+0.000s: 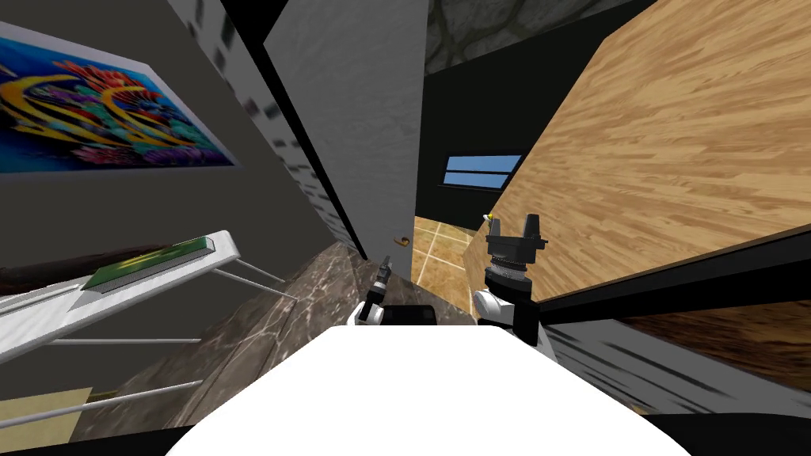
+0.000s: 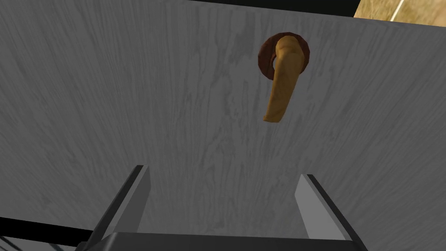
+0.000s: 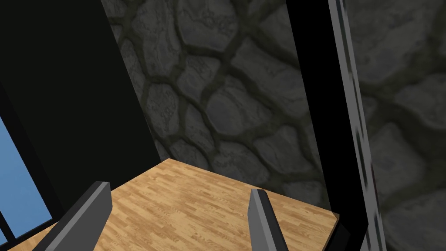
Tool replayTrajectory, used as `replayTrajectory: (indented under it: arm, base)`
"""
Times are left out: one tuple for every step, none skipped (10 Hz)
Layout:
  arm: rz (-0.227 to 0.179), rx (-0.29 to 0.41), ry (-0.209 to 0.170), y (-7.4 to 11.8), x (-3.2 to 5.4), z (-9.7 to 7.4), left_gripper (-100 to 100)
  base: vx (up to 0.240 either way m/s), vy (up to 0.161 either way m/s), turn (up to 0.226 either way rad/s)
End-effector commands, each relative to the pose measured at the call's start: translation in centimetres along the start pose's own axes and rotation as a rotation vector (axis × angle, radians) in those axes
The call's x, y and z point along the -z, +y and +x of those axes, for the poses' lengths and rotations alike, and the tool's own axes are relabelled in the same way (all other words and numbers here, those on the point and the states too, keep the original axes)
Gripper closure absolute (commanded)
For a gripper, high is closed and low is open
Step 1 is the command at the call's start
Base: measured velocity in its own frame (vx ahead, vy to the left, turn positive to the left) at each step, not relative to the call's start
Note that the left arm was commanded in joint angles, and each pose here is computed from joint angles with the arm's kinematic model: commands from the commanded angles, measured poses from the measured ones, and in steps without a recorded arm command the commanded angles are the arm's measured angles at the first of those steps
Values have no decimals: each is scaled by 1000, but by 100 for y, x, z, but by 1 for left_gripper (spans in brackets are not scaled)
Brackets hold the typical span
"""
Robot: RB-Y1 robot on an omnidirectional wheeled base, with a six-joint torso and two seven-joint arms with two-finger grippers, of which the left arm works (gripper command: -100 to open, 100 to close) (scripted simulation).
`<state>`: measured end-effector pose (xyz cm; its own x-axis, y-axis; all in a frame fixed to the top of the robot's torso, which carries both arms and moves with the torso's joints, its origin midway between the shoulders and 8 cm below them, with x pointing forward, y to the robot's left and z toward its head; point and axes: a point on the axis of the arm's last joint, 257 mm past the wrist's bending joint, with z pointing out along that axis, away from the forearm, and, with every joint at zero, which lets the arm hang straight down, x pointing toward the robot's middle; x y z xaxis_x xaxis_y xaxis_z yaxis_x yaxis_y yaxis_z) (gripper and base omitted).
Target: Push the door open
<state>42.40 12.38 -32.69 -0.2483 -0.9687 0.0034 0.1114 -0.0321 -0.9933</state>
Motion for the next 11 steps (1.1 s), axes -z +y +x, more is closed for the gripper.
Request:
replayTrajectory:
  arm:
    - [-17, 1, 18, 85, 17, 85, -100]
    - [-27, 2, 29, 143, 30, 128, -100]
    - [-36, 2, 38, 196, 42, 166, -100]
    - [-45, 3, 48, 247, 56, 204, -100]
    - [-55, 3, 57, 298, 70, 242, -100]
    - [-63, 3, 66, 344, 83, 276, -100]
    - [-77, 3, 81, 423, 108, 336, -100]
    - [-85, 3, 89, 461, 121, 366, -100]
    - [-95, 3, 100, 519, 142, 411, -100]
    - [-100, 4, 106, 545, 151, 432, -100]
    - [-109, 4, 114, 588, 168, 466, -100]
  base:
    - [70, 85, -120]
    - [72, 83, -99]
    - [60, 90, -74]
    - [54, 78, -90]
    - [62, 70, -80]
    - [70, 79, -84]
    - [79, 102, -116]
    - [84, 117, -97]
    - [106, 109, -93]
    - [92, 93, -61]
    - [67, 77, -66]
